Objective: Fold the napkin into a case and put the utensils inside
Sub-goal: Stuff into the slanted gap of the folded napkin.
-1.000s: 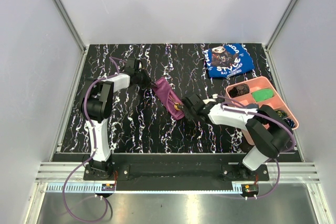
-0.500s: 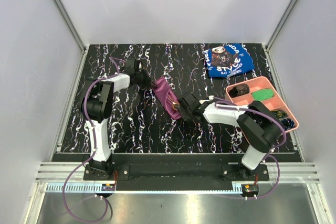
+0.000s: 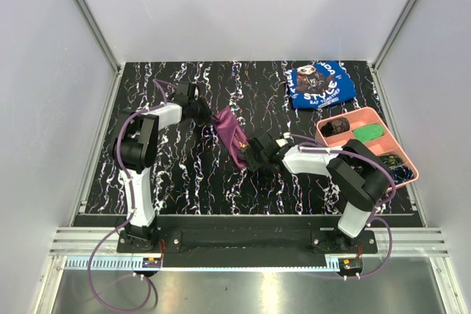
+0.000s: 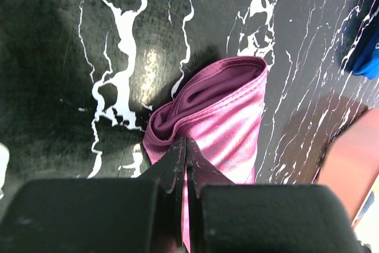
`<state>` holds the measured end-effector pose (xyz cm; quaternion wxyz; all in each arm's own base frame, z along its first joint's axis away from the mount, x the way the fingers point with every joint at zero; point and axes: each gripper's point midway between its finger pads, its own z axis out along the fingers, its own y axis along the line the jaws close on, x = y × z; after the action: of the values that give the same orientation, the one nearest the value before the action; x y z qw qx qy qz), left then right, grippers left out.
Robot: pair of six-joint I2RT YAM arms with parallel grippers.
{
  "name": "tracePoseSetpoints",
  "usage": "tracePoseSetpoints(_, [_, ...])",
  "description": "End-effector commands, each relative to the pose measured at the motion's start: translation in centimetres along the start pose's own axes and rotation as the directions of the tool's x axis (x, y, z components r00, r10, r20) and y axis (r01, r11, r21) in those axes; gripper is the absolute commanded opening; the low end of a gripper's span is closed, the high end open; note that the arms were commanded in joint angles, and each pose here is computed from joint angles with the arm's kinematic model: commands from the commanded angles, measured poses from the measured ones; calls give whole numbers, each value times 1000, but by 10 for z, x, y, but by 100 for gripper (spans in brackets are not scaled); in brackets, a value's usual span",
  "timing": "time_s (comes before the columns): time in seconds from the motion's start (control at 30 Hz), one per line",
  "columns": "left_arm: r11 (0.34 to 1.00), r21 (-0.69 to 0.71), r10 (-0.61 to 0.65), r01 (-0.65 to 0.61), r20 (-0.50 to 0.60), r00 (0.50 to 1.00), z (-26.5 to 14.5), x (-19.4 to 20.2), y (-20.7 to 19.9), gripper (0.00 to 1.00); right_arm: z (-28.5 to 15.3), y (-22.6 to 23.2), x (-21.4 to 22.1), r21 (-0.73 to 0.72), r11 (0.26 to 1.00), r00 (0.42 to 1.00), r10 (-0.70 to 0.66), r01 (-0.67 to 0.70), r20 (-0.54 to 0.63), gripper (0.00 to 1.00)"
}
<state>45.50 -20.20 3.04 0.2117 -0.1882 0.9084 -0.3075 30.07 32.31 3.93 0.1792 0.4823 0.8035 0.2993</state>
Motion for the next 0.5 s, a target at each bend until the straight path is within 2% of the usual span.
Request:
tracePoseSetpoints(0.0, [997,33,71,-74,82,994,-29,-21,-30,3,-17,12,11,-102,990,993,-103,97,-57,53])
tracePoseSetpoints(0.17, [994,61,84,-91,109,991,-56,-24,-49,21,-36,5,22,-112,970,964,-230,215,-137,64])
tracePoseSetpoints(0.27, [991,89,87,-99,127,988,-75,-21,-60,32,-49,1,27,-135,949,935,-306,285,-177,73])
tracePoseSetpoints(0.3, [990,94,95,-108,134,986,-81,-21,-61,33,-53,-3,25,-121,943,928,-327,309,-181,80])
tracePoseSetpoints(0.37, [984,119,117,-134,143,983,-97,-16,-71,36,-58,-8,25,-125,918,898,-395,377,-195,83])
tracePoseSetpoints(0.4, [981,120,136,-152,132,982,-102,-10,-72,36,-65,-8,28,-140,905,880,-423,401,-215,100])
tracePoseSetpoints(0.47, [970,149,177,-195,125,976,-121,4,-83,38,-73,-25,29,-134,854,816,-520,502,-254,100])
